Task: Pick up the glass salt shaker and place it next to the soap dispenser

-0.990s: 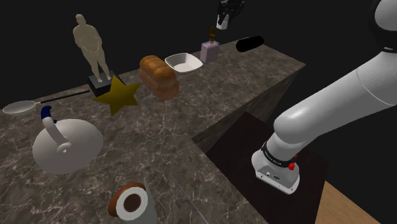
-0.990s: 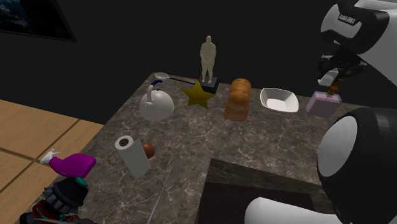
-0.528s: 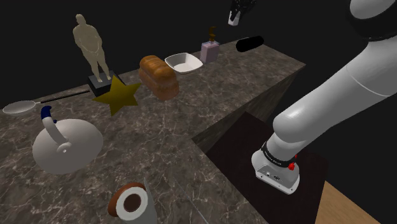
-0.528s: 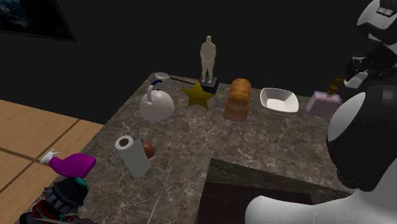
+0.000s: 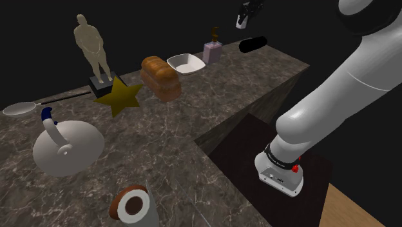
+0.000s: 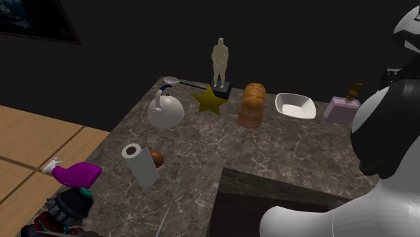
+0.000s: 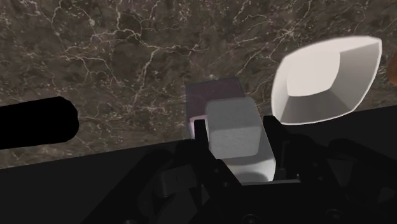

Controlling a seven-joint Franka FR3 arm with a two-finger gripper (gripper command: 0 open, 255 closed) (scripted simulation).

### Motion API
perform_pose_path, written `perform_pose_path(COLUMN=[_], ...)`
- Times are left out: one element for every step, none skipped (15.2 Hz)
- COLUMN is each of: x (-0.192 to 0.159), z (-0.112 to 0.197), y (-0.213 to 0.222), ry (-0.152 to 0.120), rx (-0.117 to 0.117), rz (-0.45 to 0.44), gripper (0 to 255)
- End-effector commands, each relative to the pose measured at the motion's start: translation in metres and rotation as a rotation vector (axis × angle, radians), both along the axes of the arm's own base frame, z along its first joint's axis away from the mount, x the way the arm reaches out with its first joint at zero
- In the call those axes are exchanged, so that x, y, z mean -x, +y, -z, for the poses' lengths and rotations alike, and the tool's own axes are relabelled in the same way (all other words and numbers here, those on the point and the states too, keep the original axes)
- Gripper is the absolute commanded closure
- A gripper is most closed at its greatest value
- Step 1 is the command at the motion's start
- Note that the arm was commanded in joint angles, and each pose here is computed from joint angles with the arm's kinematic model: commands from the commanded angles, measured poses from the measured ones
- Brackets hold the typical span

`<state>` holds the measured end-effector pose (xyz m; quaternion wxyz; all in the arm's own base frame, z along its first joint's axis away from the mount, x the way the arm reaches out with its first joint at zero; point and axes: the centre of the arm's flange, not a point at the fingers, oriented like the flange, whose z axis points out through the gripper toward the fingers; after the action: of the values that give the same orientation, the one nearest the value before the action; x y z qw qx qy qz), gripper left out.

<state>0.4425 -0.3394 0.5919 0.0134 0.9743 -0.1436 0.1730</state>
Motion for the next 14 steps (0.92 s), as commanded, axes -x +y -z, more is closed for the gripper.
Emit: perform_pose_path(x=[0.000, 0.000, 0.000, 0.000, 0.000, 0.000, 0.000, 0.000, 0.000, 0.000, 0.000, 0.000, 0.000, 0.000], z=[0.011, 0.016, 0.022, 0.027, 0.032, 0.038, 0.043, 0.048, 0.053, 0.059, 0.064, 0.069, 0.074, 0.080], y=[0.000, 0.000, 0.000, 0.000, 0.000, 0.000, 0.000, 0.000, 0.000, 0.000, 0.000, 0.000, 0.000, 0.000], ry=[0.000, 0.000, 0.000, 0.000, 0.000, 0.000, 0.000, 0.000, 0.000, 0.000, 0.000, 0.000, 0.000, 0.000], rx=[0.000, 0.000, 0.000, 0.000, 0.000, 0.000, 0.000, 0.000, 0.000, 0.000, 0.000, 0.000, 0.000, 0.000], rz=[0.000, 0.000, 0.000, 0.000, 0.000, 0.000, 0.000, 0.000, 0.000, 0.000, 0.000, 0.000, 0.000, 0.000], gripper=[255, 255, 255, 255, 255, 255, 255, 255, 255, 255, 255, 255, 255, 255])
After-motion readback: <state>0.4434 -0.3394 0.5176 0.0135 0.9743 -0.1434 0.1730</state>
